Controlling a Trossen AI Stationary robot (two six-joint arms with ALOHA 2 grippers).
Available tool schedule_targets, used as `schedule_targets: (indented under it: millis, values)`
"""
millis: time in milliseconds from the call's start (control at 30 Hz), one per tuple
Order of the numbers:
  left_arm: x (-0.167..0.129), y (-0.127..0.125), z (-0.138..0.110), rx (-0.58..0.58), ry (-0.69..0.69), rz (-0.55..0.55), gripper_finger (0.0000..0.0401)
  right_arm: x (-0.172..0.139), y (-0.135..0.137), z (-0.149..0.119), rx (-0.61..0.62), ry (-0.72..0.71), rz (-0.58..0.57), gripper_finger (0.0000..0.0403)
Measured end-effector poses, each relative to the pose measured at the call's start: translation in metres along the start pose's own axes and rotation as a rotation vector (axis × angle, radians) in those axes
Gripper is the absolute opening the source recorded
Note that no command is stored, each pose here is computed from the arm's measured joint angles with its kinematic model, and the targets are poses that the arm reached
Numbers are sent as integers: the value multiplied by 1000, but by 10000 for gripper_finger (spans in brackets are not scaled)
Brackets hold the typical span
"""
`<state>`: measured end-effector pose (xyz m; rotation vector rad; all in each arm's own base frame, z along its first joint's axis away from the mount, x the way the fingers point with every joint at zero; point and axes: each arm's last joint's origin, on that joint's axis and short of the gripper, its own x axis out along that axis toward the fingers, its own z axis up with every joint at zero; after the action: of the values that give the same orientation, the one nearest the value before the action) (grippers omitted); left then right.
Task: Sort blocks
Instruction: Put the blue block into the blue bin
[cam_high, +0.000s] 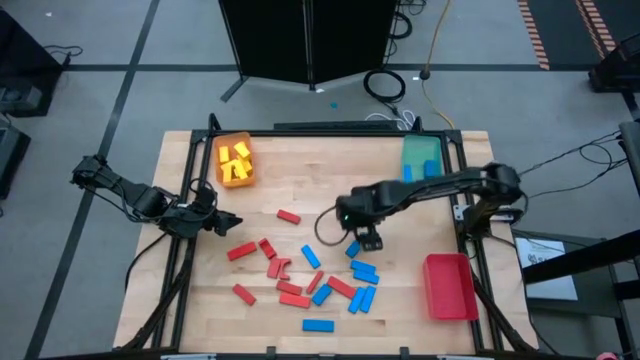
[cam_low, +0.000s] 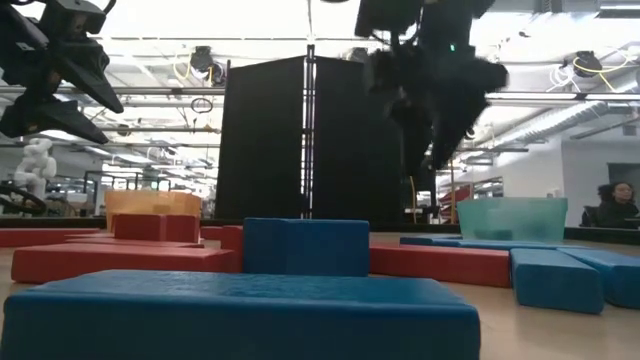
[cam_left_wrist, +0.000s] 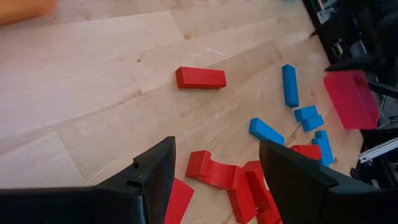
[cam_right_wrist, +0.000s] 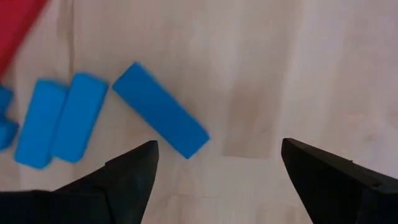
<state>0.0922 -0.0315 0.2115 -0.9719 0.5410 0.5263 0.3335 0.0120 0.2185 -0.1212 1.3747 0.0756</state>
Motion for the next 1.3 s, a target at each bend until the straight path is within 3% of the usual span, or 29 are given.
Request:
schedule_targets:
  millis: [300, 700, 867, 1100, 1300]
  values:
    - [0, 1, 0, 3, 1, 5, 228, 43, 32, 8, -226, 104, 25, 334]
    - [0, 2, 0, 14, 3, 19, 228, 84, 42, 16, -278, 133, 41, 327]
    - [0, 2, 0, 14, 3, 20, 228, 94, 44, 13, -269, 175, 47, 267]
    - [0, 2, 0, 15, 3, 23, 228, 92, 44, 13, -230, 178, 42, 89]
    - [0, 3, 0, 16, 4, 24, 228, 81, 43, 20, -165, 197, 31, 80]
